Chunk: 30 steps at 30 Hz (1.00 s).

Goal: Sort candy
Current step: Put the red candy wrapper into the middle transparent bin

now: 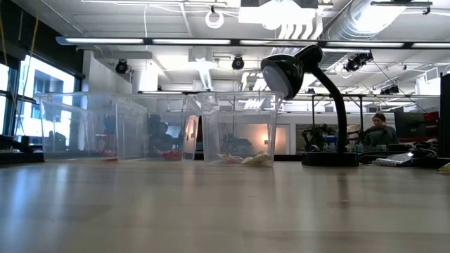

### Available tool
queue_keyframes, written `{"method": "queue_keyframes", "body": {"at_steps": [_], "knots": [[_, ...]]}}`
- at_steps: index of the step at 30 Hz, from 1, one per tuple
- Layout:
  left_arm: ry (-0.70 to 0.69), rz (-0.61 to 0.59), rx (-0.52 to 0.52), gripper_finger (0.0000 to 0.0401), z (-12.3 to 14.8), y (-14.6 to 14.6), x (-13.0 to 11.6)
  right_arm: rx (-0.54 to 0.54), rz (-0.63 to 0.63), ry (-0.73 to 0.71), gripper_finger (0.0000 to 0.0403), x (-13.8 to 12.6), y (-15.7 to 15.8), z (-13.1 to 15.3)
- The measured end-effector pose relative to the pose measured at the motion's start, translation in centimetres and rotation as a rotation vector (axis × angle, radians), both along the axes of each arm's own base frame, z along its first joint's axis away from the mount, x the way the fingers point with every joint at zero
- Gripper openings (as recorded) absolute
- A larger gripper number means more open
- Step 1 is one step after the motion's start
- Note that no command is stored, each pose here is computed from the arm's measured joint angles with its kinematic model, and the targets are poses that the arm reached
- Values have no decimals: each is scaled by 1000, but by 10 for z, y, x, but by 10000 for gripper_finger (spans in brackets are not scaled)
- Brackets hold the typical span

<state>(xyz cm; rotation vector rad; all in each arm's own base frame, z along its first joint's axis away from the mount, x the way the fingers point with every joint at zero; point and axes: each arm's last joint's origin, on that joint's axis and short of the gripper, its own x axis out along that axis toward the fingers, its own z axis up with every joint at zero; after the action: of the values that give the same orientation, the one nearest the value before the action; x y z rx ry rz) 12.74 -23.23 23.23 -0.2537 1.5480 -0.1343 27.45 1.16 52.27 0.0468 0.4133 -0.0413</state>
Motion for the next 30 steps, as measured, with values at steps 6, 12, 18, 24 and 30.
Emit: {"method": "queue_keyframes", "body": {"at_steps": [6, 12, 18, 24, 30], "knots": [[-27, -93, -1, 218, 1, 1, 1, 2, -2, 32, 209, 1, 0, -4], [-45, -204, 43, 218, -14, 2, 5, 17, -9, 67, 209, 12, 1, -11], [53, -214, 83, 218, -46, 14, 5, 27, -16, 129, 209, 26, 2, -24], [35, -213, 42, 218, -67, 19, 2, 27, -19, 189, 209, 40, 2, -37], [69, -193, -37, 207, -85, 22, -2, 25, -19, 210, 209, 46, 3, -42]]}}
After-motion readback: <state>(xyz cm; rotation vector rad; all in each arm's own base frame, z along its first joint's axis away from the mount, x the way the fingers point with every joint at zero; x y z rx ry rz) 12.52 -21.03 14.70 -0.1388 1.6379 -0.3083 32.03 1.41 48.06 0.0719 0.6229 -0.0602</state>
